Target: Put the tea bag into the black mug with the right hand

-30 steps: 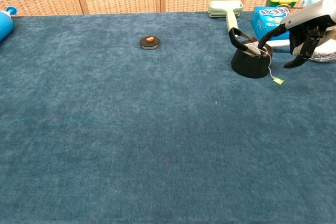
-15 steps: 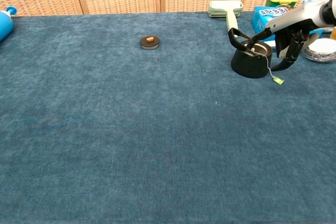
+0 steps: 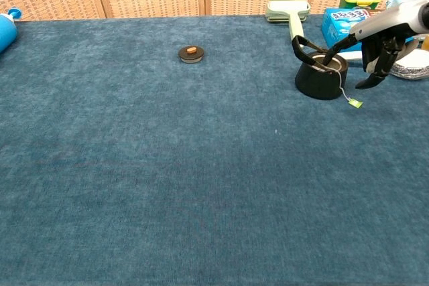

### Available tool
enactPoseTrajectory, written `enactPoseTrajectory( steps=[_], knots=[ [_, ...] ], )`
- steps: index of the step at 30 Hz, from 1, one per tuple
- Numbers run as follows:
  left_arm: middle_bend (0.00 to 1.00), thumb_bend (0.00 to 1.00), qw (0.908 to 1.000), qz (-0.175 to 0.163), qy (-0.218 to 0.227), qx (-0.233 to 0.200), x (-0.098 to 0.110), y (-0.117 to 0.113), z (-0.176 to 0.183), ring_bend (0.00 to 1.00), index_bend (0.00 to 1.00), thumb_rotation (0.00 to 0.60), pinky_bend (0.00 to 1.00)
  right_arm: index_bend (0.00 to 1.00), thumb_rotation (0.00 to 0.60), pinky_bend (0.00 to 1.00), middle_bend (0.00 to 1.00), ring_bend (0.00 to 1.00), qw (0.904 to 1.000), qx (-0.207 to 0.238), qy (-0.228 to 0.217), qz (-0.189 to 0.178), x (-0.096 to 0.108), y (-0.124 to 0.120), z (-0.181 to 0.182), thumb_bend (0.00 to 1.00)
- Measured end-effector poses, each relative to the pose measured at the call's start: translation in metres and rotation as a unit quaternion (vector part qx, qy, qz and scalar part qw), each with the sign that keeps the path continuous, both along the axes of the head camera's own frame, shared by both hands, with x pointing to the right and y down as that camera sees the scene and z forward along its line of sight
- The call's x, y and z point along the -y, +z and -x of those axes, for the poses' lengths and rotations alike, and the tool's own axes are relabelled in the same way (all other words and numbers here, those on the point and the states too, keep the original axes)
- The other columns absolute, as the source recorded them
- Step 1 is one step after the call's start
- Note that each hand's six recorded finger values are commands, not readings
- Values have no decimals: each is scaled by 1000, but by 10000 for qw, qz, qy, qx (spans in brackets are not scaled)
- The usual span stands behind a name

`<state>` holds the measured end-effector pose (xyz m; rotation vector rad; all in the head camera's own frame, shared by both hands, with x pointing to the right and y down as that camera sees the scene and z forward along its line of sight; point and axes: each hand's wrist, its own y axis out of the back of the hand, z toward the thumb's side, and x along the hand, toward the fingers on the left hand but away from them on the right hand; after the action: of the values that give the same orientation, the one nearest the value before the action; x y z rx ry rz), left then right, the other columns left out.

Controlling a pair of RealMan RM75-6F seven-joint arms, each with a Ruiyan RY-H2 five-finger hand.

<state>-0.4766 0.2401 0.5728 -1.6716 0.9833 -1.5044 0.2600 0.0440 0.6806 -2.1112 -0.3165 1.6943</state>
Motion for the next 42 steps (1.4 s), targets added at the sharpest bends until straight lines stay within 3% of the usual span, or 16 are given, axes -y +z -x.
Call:
enactPoseTrajectory(
  steps=[13,18,28,32,35,42],
  knots=[
    [189,284,10000,-35,14,-10,5,0,-3,102,163,600,128,106,600,1000,1000,1000,9976,167,406,-531,7,-35,-25,421],
    [189,282,10000,-55,10,-16,9,3,-4,102,163,600,128,106,600,1000,997,1000,9930,340,663,-921,7,-48,-38,420],
    [189,283,10000,-25,37,-11,13,9,-9,102,163,600,128,127,600,995,859,991,9653,598,1019,-2331,1,-75,-74,417],
    [189,282,10000,-10,27,-31,11,12,-11,102,163,600,128,138,600,908,755,879,9495,484,1063,-2912,-17,-81,-91,416],
    [189,283,9999,-73,34,-86,10,12,-13,102,163,600,128,140,600,839,668,786,9423,358,1164,-3118,-40,-81,-106,414],
    [189,283,9997,-134,79,-176,-1,11,-18,102,163,600,128,140,600,682,530,585,9369,66,1288,-3250,-88,-82,-125,408]
  ],
)
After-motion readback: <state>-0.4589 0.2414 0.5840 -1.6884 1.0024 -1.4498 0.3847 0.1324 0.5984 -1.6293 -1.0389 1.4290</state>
